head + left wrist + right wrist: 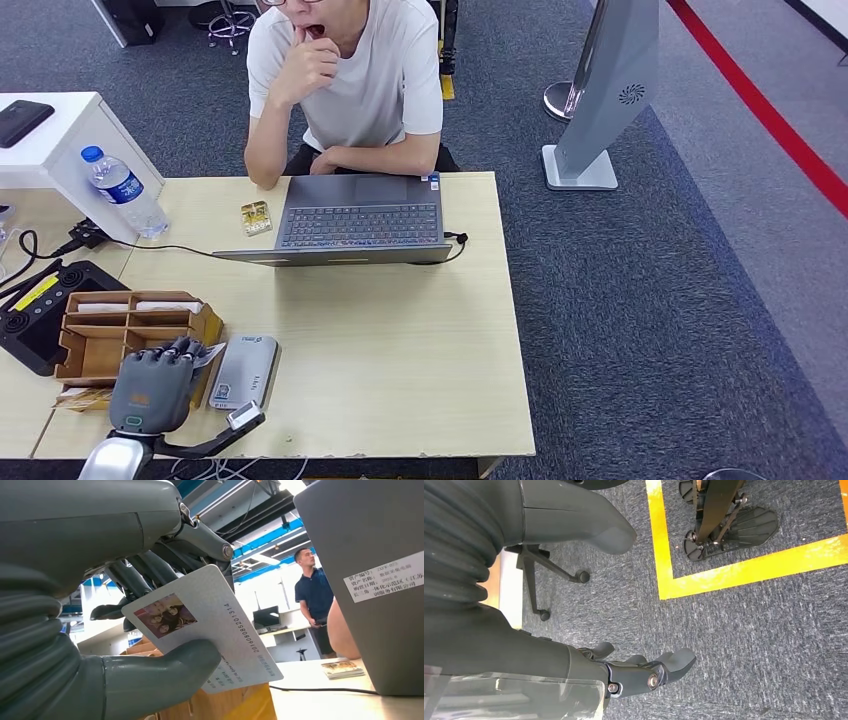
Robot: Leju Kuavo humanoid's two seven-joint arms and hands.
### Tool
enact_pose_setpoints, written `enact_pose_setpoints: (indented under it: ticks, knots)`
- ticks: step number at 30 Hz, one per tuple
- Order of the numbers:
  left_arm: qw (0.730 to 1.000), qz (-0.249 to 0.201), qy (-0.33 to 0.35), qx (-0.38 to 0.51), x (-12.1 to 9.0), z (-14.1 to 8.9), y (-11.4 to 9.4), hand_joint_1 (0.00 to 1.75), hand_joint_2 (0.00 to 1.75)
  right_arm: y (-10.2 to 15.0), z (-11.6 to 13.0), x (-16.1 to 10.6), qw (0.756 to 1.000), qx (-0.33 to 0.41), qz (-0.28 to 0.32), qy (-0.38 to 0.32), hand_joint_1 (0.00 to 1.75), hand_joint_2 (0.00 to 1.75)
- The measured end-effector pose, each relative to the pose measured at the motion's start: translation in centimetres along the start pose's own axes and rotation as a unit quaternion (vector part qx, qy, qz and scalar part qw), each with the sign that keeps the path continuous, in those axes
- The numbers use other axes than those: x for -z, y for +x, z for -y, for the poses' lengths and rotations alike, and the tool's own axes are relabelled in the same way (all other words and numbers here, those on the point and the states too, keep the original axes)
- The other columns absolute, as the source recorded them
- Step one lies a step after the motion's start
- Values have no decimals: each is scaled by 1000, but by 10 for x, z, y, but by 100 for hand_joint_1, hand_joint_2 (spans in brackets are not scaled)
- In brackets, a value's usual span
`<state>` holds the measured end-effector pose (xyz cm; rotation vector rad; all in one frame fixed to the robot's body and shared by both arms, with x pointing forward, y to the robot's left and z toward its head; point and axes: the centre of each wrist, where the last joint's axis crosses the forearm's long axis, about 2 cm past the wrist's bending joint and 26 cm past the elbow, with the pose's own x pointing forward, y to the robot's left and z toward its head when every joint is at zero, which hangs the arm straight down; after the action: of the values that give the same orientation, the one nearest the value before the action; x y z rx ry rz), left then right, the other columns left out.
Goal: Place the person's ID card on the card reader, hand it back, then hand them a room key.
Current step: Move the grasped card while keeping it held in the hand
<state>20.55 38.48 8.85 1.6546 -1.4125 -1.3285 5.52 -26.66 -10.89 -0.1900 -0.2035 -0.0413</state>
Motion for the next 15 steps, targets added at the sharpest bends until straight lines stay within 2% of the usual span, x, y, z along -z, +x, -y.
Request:
enact_pose_setpoints:
  ticks: [15]
  knots:
    - [1000,-7,-25,7,-6,9,-1,175,175,0,0,0,1000,-3,0,1,0,175]
